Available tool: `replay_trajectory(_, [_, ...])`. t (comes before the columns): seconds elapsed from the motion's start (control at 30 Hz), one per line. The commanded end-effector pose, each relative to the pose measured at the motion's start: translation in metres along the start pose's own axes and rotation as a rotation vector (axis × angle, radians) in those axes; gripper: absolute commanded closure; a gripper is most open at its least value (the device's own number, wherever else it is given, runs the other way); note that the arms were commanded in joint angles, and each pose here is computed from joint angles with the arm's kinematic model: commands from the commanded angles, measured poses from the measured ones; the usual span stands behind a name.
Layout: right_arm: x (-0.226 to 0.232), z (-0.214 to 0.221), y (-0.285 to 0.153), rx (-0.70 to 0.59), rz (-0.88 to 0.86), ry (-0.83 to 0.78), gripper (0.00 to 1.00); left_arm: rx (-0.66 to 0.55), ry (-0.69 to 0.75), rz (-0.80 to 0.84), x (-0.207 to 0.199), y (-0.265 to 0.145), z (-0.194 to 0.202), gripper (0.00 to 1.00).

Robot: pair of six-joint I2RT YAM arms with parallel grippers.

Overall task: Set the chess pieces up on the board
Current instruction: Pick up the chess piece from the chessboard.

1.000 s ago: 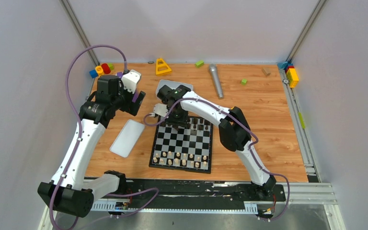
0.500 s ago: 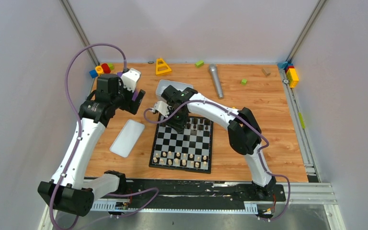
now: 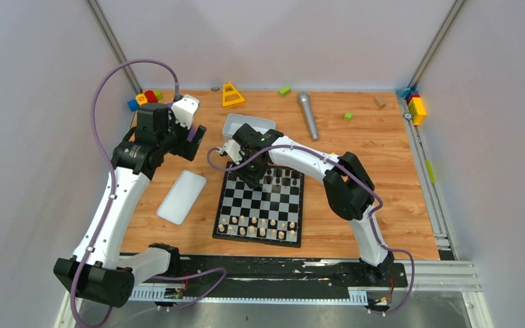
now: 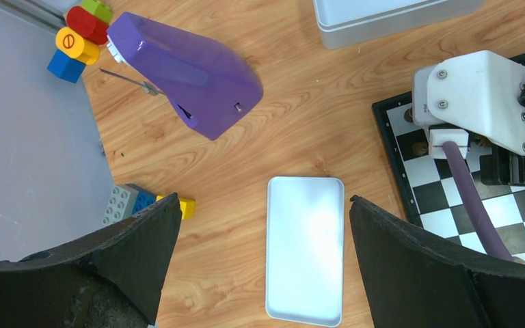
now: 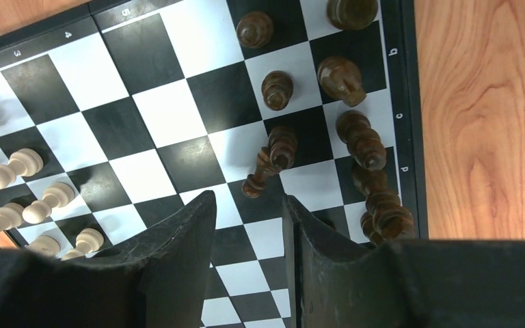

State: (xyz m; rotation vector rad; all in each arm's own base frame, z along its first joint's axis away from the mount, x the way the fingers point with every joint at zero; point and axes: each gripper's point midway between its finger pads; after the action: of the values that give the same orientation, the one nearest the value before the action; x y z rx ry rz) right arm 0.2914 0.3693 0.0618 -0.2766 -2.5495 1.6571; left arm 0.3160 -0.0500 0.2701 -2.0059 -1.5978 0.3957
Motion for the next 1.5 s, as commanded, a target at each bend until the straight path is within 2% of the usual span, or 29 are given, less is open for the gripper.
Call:
replay_trajectory(0.0, [-0.011,-0.016,-0.005,-0.06,0.047,0.031,0.59,-0.054,-0.024,-0.026,0.006,-0.008,-0.016,0.0])
replay_trajectory(1.03, [-0.005,0.002,0.023,-0.004,0.007,0.053,0.7,-0.049,-0.021,-0.019,0.005,-0.008,-0.013,0.0])
replay_trajectory(1.2, [-0.006,0.001,0.023,-0.005,0.009,0.052,0.77,-0.049,-0.02,-0.018,0.004,-0.008,-0.013,0.0])
replay_trajectory(1.47, [-0.008,0.004,0.014,0.001,0.032,0.039,0.94,-0.049,-0.019,-0.016,0.004,-0.009,-0.012,0.0])
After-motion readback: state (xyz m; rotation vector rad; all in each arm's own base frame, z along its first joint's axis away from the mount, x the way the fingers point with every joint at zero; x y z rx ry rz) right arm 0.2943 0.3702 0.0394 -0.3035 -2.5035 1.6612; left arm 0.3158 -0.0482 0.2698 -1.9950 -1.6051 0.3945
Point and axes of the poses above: each gripper's point midway between its finger pads, its own y axis out along the fingers, its own x axis along the line the jaws close on, z = x × y, and after that the axes turned 12 degrees about -y, right-handed
